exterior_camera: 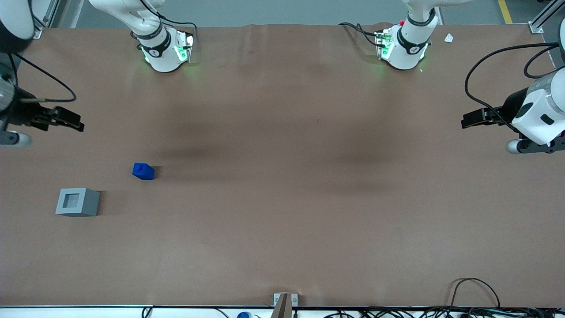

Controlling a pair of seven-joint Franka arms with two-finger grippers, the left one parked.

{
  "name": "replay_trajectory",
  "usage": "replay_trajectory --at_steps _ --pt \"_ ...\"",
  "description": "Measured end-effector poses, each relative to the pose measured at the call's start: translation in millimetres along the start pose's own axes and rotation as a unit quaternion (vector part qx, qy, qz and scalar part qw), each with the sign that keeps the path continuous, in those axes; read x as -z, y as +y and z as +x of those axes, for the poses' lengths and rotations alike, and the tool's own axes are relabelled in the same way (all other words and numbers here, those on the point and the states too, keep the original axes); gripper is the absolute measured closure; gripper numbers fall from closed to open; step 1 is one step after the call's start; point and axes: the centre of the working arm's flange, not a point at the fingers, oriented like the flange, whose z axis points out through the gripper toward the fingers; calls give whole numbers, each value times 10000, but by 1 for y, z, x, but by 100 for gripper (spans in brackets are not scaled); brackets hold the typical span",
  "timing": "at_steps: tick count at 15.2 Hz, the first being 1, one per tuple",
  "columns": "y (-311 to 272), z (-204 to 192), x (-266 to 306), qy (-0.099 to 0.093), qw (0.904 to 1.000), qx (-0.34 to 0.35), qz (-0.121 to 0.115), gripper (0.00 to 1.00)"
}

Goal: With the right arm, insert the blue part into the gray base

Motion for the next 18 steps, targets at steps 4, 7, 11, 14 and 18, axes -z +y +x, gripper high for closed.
replay_trajectory --at_steps 4,7,11,14,18 --pt "0 9 -76 -60 10000 -10 -11 0" --pt "0 20 -125 -322 9995 -16 -44 0" --pt "-2 35 -174 -368 9993 -41 -34 0" --pt "-4 34 -214 -84 9999 -22 -51 0" --pt "-11 29 -259 182 9998 36 -86 1"
